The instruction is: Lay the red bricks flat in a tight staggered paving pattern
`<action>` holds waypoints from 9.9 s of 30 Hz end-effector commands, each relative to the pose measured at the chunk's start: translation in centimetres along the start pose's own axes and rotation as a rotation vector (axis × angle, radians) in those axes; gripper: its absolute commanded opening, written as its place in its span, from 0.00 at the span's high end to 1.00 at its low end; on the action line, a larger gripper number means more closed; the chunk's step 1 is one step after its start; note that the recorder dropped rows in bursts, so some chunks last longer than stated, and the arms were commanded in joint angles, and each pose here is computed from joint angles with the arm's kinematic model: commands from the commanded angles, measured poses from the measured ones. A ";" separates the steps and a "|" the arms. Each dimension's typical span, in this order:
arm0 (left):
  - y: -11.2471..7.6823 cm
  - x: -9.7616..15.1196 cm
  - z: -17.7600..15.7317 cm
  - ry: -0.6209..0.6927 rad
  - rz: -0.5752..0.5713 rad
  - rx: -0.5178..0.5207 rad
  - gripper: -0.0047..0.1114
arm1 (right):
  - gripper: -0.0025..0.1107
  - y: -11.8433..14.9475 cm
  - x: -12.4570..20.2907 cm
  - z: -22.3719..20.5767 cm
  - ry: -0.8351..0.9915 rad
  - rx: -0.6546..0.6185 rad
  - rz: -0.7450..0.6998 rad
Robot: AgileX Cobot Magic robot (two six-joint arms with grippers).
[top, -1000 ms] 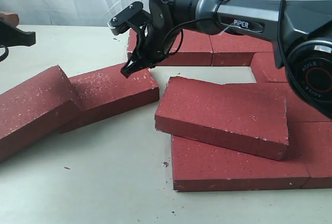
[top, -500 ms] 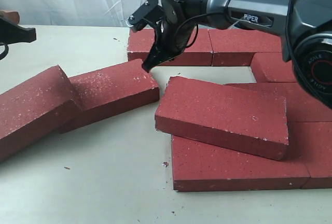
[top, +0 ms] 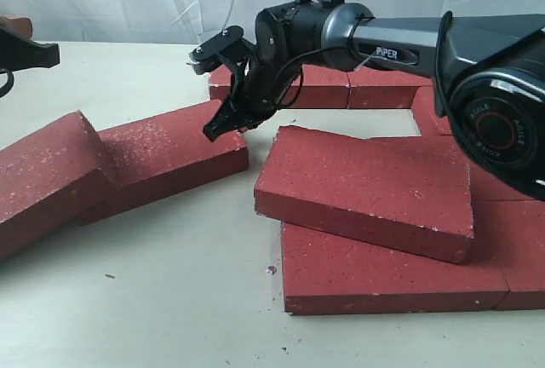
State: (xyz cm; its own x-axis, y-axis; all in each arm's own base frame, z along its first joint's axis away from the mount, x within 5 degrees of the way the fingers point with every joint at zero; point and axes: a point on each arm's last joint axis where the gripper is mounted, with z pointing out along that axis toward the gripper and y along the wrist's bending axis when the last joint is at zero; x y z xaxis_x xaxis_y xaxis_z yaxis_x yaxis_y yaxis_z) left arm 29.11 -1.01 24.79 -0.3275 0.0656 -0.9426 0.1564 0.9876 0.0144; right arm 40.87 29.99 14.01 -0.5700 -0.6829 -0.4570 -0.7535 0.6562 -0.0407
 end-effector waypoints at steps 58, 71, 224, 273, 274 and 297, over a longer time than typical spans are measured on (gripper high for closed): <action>-12.0 6.1 -2.2 0.493 0.284 0.081 0.96 | 0.99 -8.9 19.4 -24.6 -0.004 0.513 0.420; -12.5 5.6 -2.2 0.518 0.260 0.114 0.96 | 0.99 -9.7 23.2 -24.7 0.024 0.714 0.515; -11.6 6.3 15.3 0.510 0.314 0.251 0.96 | 0.99 -1.8 9.8 -5.7 0.013 -0.275 -0.213; -17.0 7.4 15.6 0.463 0.386 0.342 0.96 | 0.99 -5.2 10.2 -4.8 0.044 0.032 -0.148; -17.0 7.5 15.7 0.458 0.386 0.341 0.96 | 0.99 -5.1 10.1 -5.2 0.043 0.031 -0.143; -17.9 8.0 16.2 0.472 0.382 0.356 0.96 | 0.99 -7.4 11.3 -11.7 0.046 0.060 0.031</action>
State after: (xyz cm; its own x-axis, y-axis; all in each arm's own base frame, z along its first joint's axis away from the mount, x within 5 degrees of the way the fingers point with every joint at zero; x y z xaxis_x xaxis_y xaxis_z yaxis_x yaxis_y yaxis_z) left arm 38.72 -19.86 11.62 -0.5471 0.5459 -0.6346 0.6131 0.7774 0.1402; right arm 36.06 14.08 19.19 -0.6033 -0.6880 -0.4034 -0.7271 0.6823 -0.0764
